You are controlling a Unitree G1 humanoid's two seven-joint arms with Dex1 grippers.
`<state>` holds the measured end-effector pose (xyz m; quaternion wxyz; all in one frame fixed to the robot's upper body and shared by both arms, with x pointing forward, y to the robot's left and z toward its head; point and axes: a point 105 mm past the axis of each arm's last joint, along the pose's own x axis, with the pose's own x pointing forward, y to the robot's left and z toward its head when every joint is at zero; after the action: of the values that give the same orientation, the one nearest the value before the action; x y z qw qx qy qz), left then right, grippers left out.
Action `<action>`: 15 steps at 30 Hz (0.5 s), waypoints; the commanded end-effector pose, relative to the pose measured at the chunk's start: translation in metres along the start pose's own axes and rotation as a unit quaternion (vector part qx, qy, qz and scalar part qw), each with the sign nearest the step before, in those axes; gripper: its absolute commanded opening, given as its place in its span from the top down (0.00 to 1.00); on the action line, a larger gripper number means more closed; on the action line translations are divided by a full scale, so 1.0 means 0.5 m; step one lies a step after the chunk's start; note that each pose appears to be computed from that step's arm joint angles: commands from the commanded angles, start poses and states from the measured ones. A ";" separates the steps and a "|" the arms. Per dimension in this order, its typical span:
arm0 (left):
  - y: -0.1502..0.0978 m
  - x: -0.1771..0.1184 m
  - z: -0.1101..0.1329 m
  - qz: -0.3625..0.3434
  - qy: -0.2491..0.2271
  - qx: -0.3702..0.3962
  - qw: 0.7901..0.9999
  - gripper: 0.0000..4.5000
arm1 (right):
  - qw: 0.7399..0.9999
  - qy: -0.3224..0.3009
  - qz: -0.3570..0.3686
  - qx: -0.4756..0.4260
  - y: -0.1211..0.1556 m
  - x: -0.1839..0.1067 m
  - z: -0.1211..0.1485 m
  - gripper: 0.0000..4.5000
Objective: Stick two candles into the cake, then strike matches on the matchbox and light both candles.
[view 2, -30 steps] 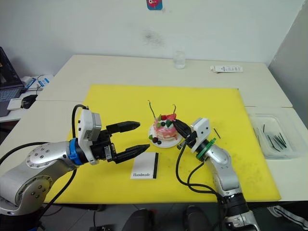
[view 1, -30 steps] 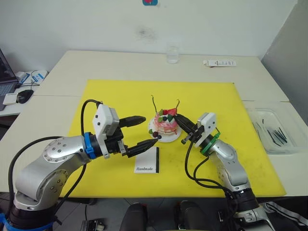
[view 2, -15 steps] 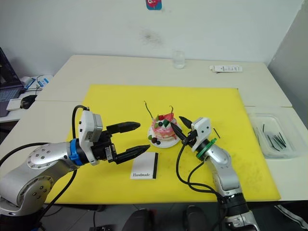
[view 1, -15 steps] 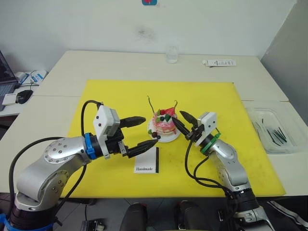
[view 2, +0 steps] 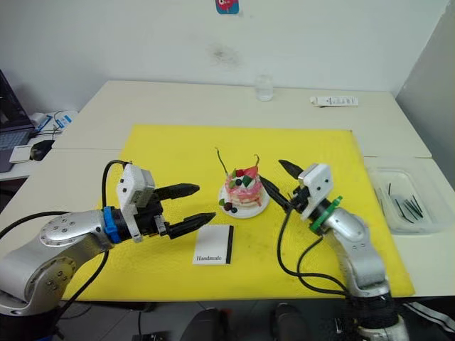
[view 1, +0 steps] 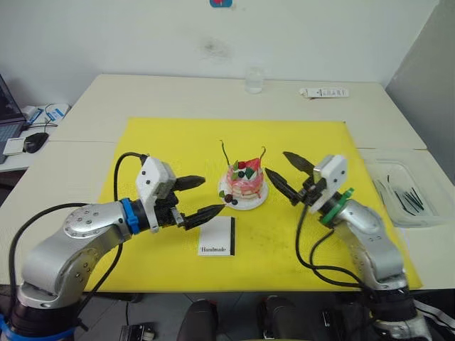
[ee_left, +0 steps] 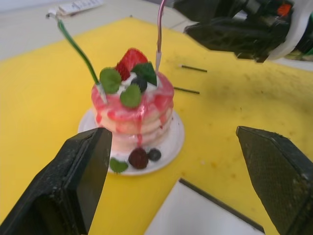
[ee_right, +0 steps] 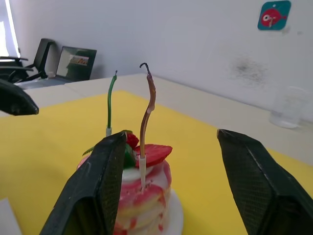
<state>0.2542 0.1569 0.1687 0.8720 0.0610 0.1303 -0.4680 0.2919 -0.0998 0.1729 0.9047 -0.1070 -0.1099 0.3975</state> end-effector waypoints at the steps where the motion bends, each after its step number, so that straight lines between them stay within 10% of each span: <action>1: -0.012 -0.053 -0.030 -0.043 0.066 -0.078 0.994 0.00 | 0.999 0.026 0.039 -0.026 0.013 -0.035 0.016 0.32; 8: -0.012 -0.087 -0.083 -0.070 0.141 -0.264 0.952 0.00 | 0.975 0.139 0.173 -0.007 0.071 -0.072 -0.035 0.36; 15: 0.008 -0.035 -0.101 -0.067 0.121 -0.350 0.927 0.00 | 0.957 0.177 0.228 -0.003 0.117 -0.056 -0.067 0.86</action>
<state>0.2360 0.1878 0.1216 0.7841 -0.1893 0.3969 -0.4379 0.2437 -0.0911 0.1197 0.8038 -0.1841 0.0839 0.5594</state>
